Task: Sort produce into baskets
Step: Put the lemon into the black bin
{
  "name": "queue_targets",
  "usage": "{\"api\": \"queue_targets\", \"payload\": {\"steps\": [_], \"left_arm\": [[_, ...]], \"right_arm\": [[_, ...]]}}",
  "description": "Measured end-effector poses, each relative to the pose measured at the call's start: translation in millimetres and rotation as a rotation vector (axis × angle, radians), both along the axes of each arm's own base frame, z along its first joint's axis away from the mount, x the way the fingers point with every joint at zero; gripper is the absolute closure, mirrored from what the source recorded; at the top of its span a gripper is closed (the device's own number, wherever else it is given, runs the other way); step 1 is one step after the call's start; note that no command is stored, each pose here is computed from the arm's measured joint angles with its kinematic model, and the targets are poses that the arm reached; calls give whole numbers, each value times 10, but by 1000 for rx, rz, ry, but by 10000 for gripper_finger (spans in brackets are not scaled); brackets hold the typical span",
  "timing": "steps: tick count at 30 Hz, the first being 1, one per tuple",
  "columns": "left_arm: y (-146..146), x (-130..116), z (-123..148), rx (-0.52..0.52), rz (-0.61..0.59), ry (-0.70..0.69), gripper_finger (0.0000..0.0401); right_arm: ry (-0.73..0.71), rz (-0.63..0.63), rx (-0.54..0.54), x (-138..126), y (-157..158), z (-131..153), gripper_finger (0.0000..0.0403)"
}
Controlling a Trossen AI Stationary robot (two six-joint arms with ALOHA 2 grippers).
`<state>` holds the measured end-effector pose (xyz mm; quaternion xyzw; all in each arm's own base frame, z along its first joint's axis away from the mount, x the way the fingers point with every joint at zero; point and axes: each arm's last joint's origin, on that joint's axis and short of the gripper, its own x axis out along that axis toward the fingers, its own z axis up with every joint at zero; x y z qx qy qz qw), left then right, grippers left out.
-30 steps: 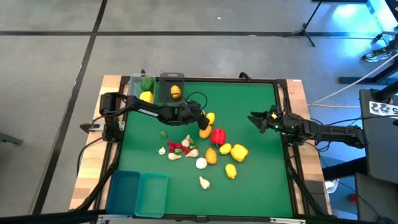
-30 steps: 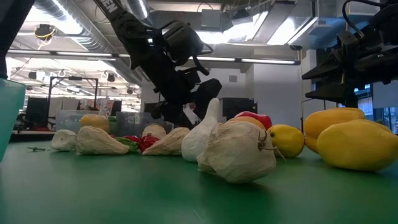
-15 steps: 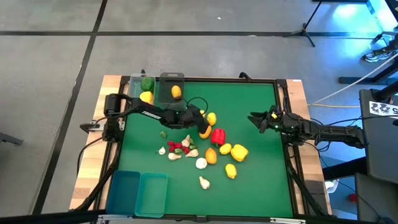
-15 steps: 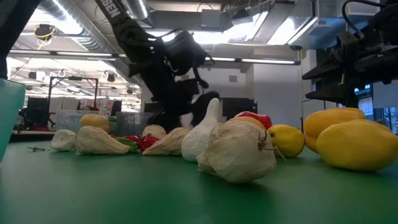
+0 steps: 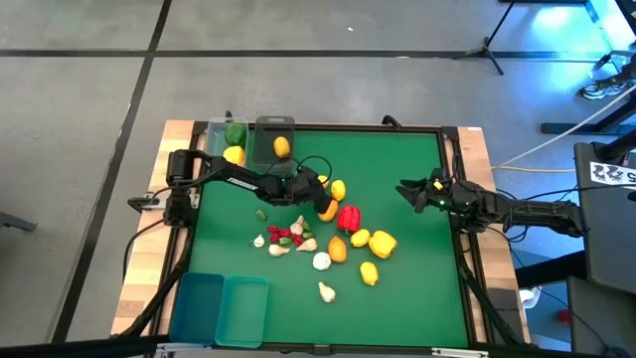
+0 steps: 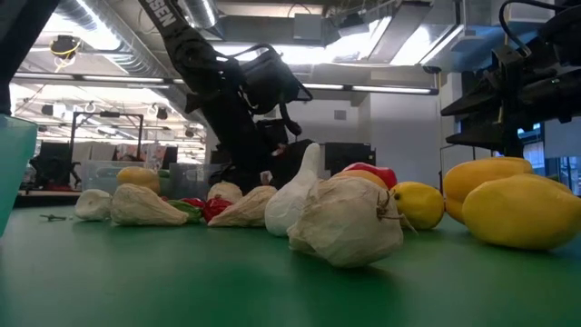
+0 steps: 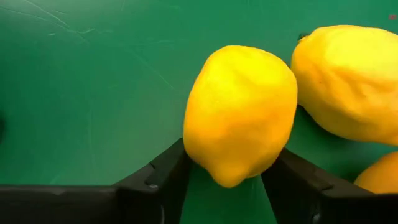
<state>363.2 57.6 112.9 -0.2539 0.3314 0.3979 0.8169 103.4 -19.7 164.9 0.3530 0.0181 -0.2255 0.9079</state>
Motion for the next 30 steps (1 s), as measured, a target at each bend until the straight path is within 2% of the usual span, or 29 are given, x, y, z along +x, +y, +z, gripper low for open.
{"api": "queue_targets", "payload": {"steps": [5, 10, 15, 20, 25, 30], "left_arm": [[-4, 0, 22, -14, 11, -17, 254], [-51, 7, 119, -17, 1, -54, 260], [-130, -6, 303, -10, -18, -99, 261], [-176, -48, 598, -6, -19, -190, 262], [-105, -178, 942, 78, 58, -256, 262], [102, -404, 1171, 182, 202, -221, 262]], "right_arm": [[4, 0, 0, -1, 0, -4, 142], [27, 1, 3, -6, 1, -24, 142], [30, 2, 3, -6, 2, -26, 142], [31, 2, 3, -7, 1, -27, 142], [34, 3, 0, -7, 2, -27, 142], [34, 3, -1, -7, 1, -27, 142]]}}
